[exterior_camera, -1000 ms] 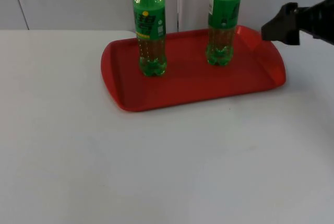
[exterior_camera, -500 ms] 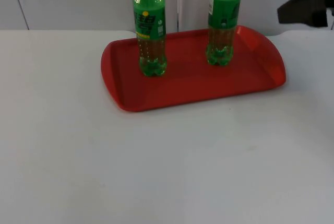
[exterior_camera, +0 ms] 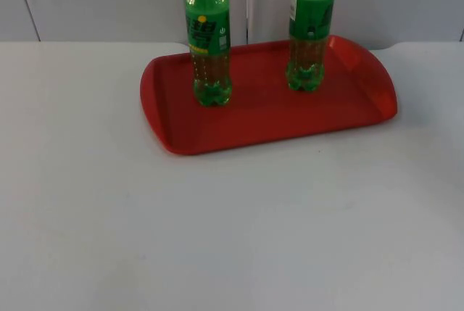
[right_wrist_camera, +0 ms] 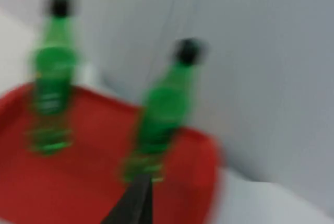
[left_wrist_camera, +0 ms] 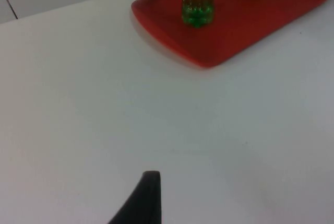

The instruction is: Place the bottle upright on the tray.

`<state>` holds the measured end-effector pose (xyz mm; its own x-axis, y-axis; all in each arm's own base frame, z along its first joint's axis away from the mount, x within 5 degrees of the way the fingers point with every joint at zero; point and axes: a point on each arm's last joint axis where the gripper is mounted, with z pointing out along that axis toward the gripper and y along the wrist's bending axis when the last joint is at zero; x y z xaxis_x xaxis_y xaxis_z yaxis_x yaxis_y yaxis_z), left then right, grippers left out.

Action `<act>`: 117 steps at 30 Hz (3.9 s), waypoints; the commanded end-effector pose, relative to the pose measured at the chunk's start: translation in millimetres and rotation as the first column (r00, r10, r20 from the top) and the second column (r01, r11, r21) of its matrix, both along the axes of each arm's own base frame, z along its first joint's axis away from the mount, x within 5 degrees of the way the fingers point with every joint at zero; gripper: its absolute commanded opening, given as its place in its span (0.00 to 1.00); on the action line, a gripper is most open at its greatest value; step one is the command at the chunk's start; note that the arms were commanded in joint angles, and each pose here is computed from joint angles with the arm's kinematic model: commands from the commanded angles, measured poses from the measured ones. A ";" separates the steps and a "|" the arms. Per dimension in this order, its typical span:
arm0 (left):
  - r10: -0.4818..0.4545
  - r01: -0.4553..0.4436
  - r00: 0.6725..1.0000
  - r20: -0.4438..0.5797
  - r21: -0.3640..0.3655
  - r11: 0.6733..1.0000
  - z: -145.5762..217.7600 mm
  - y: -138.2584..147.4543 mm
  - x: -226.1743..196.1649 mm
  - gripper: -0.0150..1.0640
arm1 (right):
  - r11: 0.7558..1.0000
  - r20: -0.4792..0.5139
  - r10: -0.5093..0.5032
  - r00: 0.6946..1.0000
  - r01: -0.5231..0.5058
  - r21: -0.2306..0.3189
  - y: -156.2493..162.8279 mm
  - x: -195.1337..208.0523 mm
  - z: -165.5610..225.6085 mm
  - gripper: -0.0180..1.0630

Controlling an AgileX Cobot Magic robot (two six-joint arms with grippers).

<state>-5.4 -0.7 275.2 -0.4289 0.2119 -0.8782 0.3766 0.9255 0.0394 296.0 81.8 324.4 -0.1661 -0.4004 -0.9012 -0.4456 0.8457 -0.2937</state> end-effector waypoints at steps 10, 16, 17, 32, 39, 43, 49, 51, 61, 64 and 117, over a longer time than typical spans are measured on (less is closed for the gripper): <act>-0.002 0.002 1.000 0.001 -0.001 1.000 -0.9 0.0 -0.1 0.99 | 0.822 -0.156 -0.558 0.815 0.569 0.032 -47.1 -4.1 -1.6 0.99; -0.002 0.002 1.000 0.001 -0.001 1.000 -0.9 0.0 -0.1 0.99 | 0.889 -0.301 -0.435 0.849 0.458 0.006 -34.4 -9.9 -12.7 0.99; -0.002 0.002 1.000 0.001 -0.001 1.000 -0.9 0.0 -0.1 0.99 | 0.893 -0.315 -0.420 0.851 0.449 0.021 -32.7 -10.8 -12.7 0.99; -0.002 0.002 1.000 0.001 -0.001 1.000 -0.9 0.0 -0.1 0.99 | 0.976 -0.335 -0.131 0.933 0.181 0.121 -18.9 -68.5 26.6 0.99; -0.002 0.002 1.000 0.001 -0.001 1.000 -0.9 0.0 -0.1 0.99 | 0.988 -0.251 -0.041 0.967 0.076 0.132 -20.8 -104.0 49.0 0.99; -0.002 0.002 1.000 0.001 -0.001 1.000 -0.9 0.0 -0.1 0.99 | 0.988 -0.194 -0.043 0.980 0.071 0.140 -26.1 -123.7 49.4 0.99; -0.002 0.002 1.000 0.001 -0.001 1.000 -0.9 0.0 -0.1 0.99 | 0.984 -0.137 -0.046 0.990 0.068 0.162 -34.5 -157.5 41.2 0.99; -0.002 0.002 1.000 0.001 -0.001 1.000 -0.9 0.0 -0.1 0.99 | 0.980 -0.113 -0.048 0.992 0.068 0.186 -38.2 -173.5 39.0 0.99; -0.002 0.002 1.000 0.001 -0.001 1.000 -0.9 0.0 -0.1 0.99 | 0.976 -0.103 -0.029 0.994 0.050 0.212 -46.8 -218.4 23.4 0.99; -0.002 0.002 1.000 0.001 -0.001 1.000 -0.9 0.0 -0.1 0.99 | 0.973 -0.118 -0.029 0.993 0.055 0.223 -48.6 -227.8 16.4 0.99; -0.001 0.001 1.000 0.001 -0.003 1.000 -0.9 0.0 -0.1 0.99 | 0.935 -0.259 -0.234 0.937 0.290 0.204 -83.1 -303.3 -44.0 0.99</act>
